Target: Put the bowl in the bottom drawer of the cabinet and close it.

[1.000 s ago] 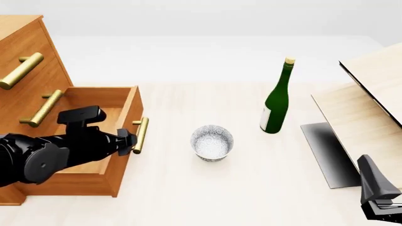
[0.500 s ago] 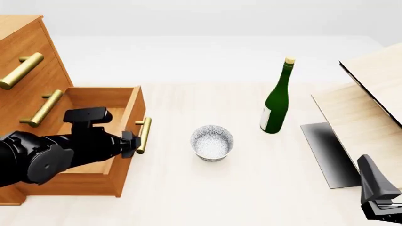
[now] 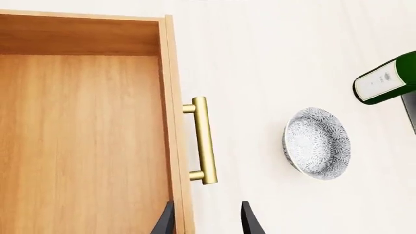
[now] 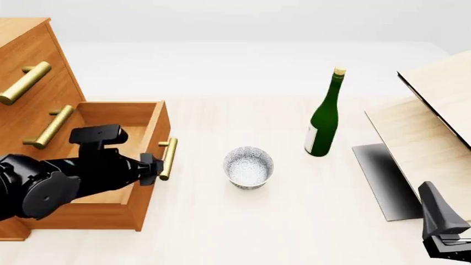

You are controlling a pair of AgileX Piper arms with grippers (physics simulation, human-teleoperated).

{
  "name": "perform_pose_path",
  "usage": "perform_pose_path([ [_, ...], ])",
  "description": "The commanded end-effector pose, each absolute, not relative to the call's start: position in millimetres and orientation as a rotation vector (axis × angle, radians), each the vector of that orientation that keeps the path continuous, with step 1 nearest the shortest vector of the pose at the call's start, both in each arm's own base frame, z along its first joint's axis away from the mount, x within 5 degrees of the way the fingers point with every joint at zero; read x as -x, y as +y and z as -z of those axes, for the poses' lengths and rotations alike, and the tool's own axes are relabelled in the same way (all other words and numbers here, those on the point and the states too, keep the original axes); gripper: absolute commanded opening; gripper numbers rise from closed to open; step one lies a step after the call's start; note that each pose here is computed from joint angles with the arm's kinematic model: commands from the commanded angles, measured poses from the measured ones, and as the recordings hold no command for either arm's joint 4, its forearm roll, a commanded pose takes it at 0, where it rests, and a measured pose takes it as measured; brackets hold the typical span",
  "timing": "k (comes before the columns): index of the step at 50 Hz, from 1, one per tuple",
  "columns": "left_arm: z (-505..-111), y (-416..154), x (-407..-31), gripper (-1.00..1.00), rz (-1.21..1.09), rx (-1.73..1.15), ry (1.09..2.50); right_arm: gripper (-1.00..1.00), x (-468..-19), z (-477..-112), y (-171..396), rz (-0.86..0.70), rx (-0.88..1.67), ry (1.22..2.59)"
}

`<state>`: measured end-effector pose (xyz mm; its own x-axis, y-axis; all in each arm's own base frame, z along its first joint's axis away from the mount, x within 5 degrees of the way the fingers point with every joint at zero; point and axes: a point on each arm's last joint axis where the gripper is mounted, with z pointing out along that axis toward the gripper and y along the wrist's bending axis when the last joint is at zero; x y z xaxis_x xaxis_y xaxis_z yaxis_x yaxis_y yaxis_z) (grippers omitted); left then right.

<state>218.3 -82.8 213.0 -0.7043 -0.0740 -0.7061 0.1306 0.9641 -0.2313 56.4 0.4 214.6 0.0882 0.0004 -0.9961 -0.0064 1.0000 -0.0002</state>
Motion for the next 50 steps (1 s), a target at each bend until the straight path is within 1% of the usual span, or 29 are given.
perform_pose_path([
  [1,-238.8,-93.0,-214.8,1.0,0.434,-0.037,2.235,1.0,-56.4,-214.6,0.4,-0.006,0.005,1.482],
  [18,-256.8,-85.3,-210.3,1.0,0.406,-0.063,2.195,1.0,-56.4,-214.6,0.4,-0.006,0.005,1.483],
  [50,-294.9,-85.8,-206.0,1.0,0.385,-0.17,2.078,1.0,-56.4,-214.6,0.4,-0.006,0.005,1.483],
])
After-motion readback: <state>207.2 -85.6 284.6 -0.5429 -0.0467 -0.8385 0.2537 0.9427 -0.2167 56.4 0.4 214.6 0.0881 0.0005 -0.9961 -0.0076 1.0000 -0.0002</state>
